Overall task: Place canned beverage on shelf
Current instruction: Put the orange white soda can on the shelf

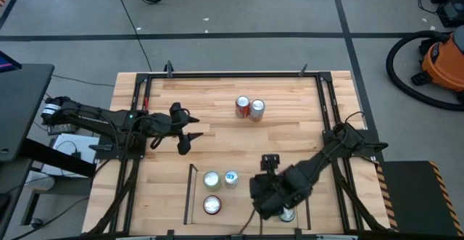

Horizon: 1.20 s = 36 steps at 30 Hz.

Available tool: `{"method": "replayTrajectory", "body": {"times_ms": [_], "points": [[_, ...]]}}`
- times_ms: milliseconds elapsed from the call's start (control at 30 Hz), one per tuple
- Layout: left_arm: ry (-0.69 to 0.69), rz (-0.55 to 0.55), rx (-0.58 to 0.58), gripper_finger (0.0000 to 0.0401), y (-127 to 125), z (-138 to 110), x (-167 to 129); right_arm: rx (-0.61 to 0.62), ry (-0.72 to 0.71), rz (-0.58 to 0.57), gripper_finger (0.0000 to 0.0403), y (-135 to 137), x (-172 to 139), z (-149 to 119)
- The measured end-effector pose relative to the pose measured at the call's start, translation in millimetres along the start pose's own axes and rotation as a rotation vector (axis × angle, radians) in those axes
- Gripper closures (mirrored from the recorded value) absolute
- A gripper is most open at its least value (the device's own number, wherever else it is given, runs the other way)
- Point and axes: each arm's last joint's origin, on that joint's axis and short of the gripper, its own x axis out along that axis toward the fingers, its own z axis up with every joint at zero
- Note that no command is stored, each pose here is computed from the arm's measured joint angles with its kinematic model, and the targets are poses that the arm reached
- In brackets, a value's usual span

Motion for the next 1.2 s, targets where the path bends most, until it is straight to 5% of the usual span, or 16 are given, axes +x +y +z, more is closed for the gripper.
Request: {"method": "replayTrajectory", "body": {"times_ms": [500, 1200], "points": [[0.01, -0.031, -0.027, 0.0127, -1, 0, 0, -0.091, 0.035, -0.15, 0.0043, -74, 24, 31], [0.011, -0.032, -0.055, 0.0127, -1, 0, 0, -0.032, 0.099, -0.179, 0.0043, -209, 41, 49]]}}
